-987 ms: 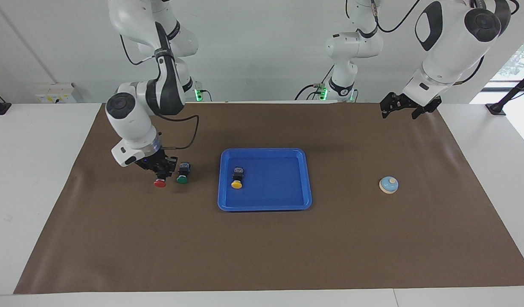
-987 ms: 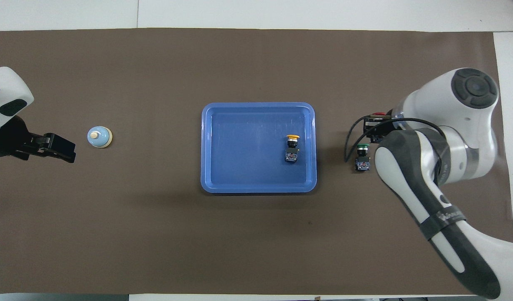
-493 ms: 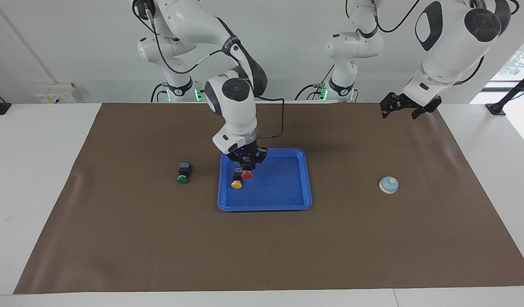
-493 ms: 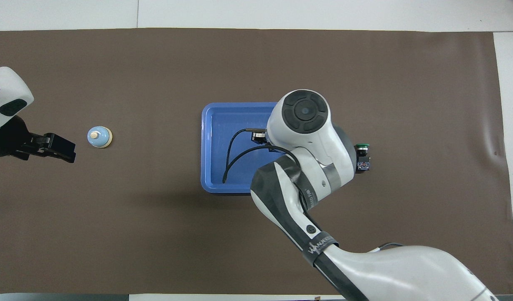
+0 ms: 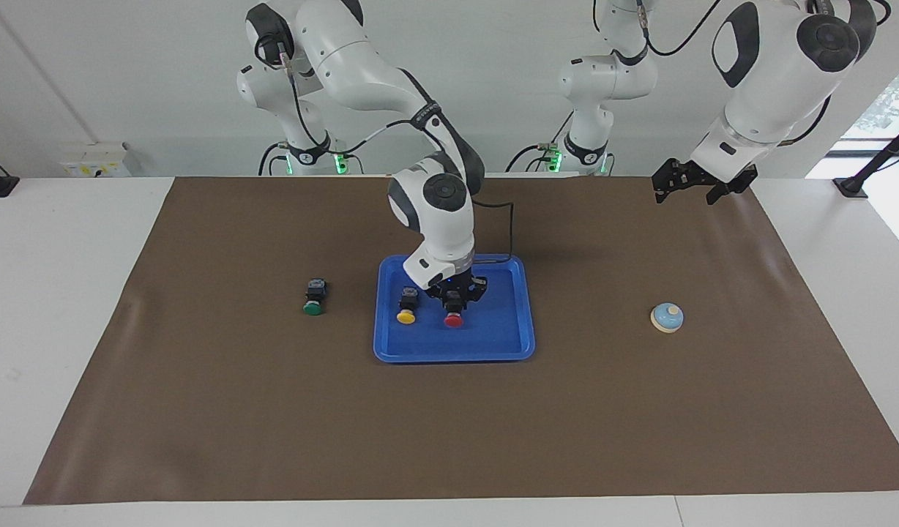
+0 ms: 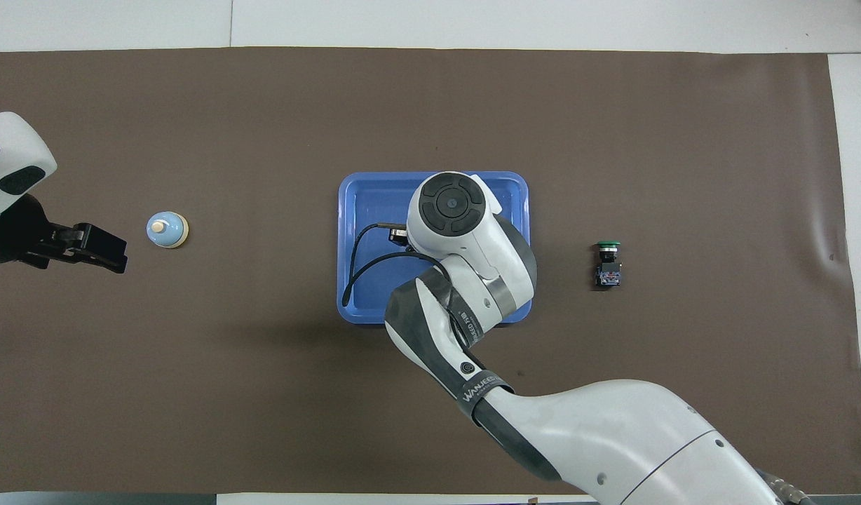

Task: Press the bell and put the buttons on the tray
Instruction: 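Place the red button in the tray beside the yellow one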

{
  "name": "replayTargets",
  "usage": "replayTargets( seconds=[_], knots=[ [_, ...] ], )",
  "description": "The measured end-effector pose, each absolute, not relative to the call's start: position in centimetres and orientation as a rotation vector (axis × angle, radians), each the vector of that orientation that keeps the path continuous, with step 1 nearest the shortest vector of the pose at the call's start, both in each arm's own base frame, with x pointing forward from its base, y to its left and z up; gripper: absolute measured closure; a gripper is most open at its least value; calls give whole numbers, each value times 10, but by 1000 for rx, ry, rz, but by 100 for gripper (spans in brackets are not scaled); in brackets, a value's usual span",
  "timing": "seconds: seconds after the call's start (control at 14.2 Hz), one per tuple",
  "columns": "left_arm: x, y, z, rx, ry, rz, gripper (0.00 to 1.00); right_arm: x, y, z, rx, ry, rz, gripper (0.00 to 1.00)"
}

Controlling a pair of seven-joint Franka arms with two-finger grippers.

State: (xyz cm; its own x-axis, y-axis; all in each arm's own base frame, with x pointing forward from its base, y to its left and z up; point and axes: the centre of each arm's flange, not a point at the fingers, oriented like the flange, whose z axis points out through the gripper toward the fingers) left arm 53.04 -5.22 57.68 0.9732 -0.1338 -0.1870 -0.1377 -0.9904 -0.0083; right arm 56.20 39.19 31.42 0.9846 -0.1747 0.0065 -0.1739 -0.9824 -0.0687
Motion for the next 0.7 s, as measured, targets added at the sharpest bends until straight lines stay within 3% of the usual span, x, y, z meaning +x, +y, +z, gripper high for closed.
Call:
replayTargets(
  seconds=[0.28,0.49,0.7],
  knots=[
    [530,-52,577,-3099,213,292,0,575,374,334,-3079,321,-34,2],
    [530,-52,577,-3099,213,292,0,600,303,377,-3094,351,-31,0],
    [530,-52,577,-3099,213,292,0,603,202,378,-3115,286,-4,0]
  ],
)
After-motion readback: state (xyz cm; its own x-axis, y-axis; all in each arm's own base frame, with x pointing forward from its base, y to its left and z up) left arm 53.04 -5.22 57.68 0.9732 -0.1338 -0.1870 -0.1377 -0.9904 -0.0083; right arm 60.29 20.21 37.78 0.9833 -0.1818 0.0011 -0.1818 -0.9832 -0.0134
